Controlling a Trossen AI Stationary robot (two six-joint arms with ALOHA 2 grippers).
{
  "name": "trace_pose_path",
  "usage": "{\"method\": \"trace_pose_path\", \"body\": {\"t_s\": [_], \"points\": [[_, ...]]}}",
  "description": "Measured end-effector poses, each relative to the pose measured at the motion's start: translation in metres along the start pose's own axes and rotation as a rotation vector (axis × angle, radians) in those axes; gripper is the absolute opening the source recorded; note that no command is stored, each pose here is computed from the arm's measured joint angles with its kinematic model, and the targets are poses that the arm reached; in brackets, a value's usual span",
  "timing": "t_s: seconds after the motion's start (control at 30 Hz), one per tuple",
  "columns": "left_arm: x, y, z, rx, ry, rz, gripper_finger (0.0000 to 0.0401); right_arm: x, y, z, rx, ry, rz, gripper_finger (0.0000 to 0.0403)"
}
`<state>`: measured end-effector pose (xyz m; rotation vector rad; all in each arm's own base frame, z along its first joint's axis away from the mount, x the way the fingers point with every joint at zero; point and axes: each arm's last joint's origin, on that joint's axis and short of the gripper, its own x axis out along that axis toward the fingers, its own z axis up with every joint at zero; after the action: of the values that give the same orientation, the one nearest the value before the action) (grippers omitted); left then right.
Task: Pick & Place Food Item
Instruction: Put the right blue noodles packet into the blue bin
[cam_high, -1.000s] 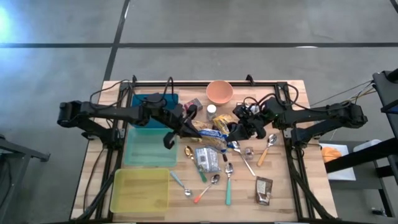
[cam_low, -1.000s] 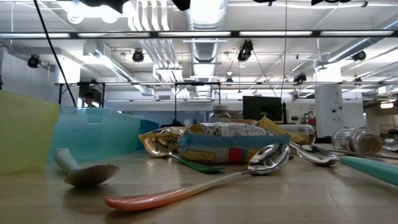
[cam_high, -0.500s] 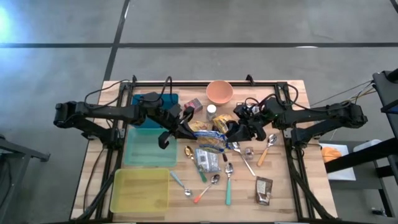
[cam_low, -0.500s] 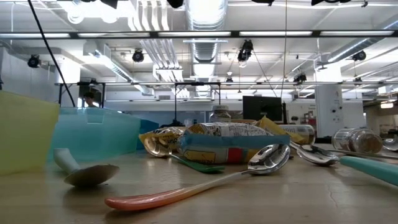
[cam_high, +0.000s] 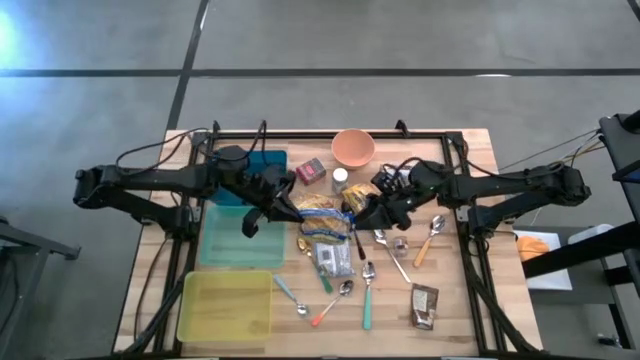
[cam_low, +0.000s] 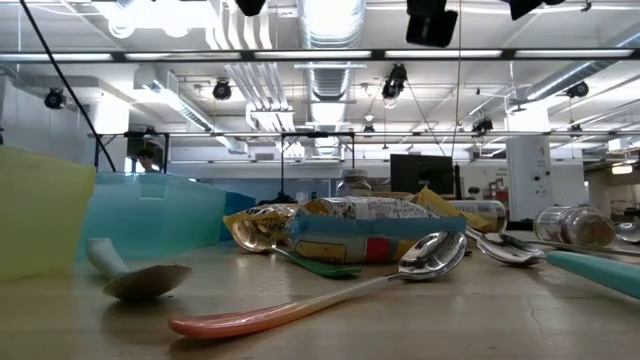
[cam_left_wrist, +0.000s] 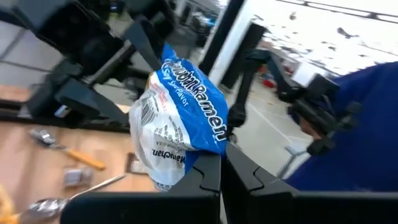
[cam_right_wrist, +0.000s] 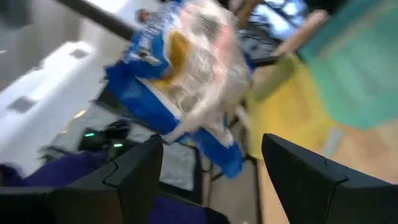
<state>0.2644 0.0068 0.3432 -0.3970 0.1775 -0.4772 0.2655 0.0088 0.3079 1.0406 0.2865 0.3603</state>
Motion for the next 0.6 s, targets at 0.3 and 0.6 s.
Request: {"method": "trace_pose_path", "body": {"t_s": [0.3, 0.6], "points": [[-0.029, -0.010, -0.001, -0.039, -0.004, 0.314, 0.0000, -0.001, -0.002, 0.003, -0.004, -0.071, -0.046, 0.0270], [-0.057, -0.003, -0.017, -0.208, 0.051, 0.743, 0.0000, -0.003, -0.010, 0.003, 0.021, -0.108, -0.150, 0.0270]]}}
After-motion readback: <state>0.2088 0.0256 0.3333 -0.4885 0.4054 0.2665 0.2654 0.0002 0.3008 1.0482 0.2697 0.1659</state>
